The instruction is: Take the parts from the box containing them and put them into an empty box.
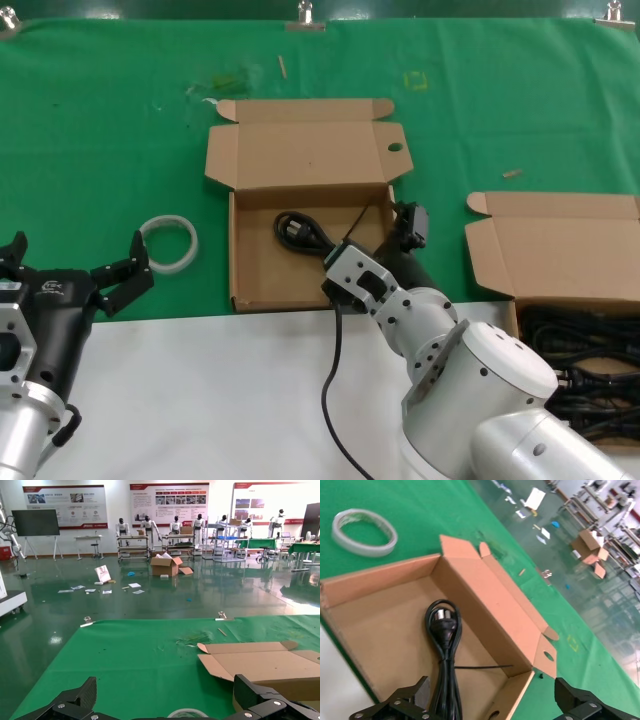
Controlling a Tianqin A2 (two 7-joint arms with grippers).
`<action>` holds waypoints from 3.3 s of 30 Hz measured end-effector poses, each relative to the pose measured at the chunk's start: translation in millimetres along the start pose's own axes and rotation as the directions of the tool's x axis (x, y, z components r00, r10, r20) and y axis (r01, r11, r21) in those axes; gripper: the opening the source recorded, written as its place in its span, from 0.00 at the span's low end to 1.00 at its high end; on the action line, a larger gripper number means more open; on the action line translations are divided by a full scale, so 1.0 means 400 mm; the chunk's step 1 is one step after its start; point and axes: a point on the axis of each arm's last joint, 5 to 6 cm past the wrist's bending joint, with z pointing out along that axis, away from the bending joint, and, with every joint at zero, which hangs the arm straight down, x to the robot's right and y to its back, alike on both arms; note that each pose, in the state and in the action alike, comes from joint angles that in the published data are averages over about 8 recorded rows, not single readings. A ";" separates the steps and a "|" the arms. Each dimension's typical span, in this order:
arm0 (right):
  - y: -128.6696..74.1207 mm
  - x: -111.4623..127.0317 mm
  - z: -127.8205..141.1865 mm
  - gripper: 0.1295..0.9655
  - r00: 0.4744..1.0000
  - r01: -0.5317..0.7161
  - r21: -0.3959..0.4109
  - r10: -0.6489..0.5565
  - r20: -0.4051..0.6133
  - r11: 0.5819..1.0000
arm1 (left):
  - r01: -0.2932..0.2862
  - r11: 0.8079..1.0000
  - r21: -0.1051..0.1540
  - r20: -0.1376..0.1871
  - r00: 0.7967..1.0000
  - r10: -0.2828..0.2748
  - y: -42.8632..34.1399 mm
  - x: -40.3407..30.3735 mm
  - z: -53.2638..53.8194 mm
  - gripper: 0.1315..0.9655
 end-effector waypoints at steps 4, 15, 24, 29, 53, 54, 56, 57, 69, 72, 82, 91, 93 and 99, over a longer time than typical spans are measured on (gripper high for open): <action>0.008 0.006 -0.005 0.87 0.998 -0.057 0.019 0.057 -0.022 0.998 | 0.000 1.000 0.000 0.000 1.000 0.000 0.000 0.000 0.000 1.00; 0.043 0.028 -0.025 0.98 0.966 -0.236 0.095 0.244 -0.085 0.967 | 0.000 1.000 0.000 0.000 1.000 0.000 0.000 0.000 0.000 1.00; 0.079 0.047 -0.046 1.00 0.915 -0.365 0.165 0.386 -0.118 0.916 | 0.000 1.000 0.000 0.000 1.000 0.000 0.000 0.000 0.000 1.00; 0.102 0.057 -0.058 1.00 0.882 -0.424 0.203 0.454 -0.130 0.883 | 0.000 1.000 0.000 0.000 1.000 0.000 0.000 0.000 0.000 1.00; 0.225 0.103 -0.135 1.00 0.712 -0.621 0.351 0.692 -0.122 0.701 | 0.000 1.000 0.000 0.000 1.000 0.000 0.000 0.000 0.000 1.00; 0.230 0.104 -0.138 1.00 0.705 -0.627 0.355 0.699 -0.119 0.693 | 0.000 1.000 0.000 0.000 1.000 0.000 0.000 0.000 0.000 1.00; 0.241 0.107 -0.146 1.00 0.692 -0.638 0.364 0.712 -0.115 0.679 | 0.000 1.000 0.000 0.000 1.000 0.000 0.000 0.000 0.000 1.00; 0.247 0.109 -0.150 1.00 0.686 -0.644 0.367 0.719 -0.112 0.671 | 0.000 1.000 0.000 0.000 1.000 0.000 0.000 0.000 0.000 1.00; 0.315 0.126 -0.200 1.00 0.616 -0.702 0.394 0.783 -0.083 0.594 | 0.000 1.000 0.000 0.000 1.000 0.000 0.000 0.000 0.000 1.00; 0.326 0.128 -0.209 1.00 0.605 -0.711 0.396 0.792 -0.078 0.582 | 0.000 1.000 0.000 0.000 1.000 0.000 0.000 0.000 0.000 1.00; 0.333 0.129 -0.214 1.00 0.599 -0.715 0.396 0.797 -0.075 0.576 | 0.000 1.000 0.000 0.000 1.000 0.000 0.000 0.000 0.000 1.00; 0.333 0.129 -0.214 1.00 0.599 -0.715 0.396 0.797 -0.075 0.576 | 0.000 1.000 0.000 0.000 1.000 0.000 0.000 0.000 0.000 1.00; 0.333 0.129 -0.214 1.00 0.599 -0.715 0.396 0.797 -0.075 0.576 | 0.000 1.000 0.000 0.000 1.000 0.000 0.000 0.000 0.000 1.00; 0.333 0.129 -0.214 1.00 0.599 -0.715 0.396 0.797 -0.075 0.576 | 0.000 1.000 0.000 0.000 1.000 0.000 0.000 0.000 0.000 1.00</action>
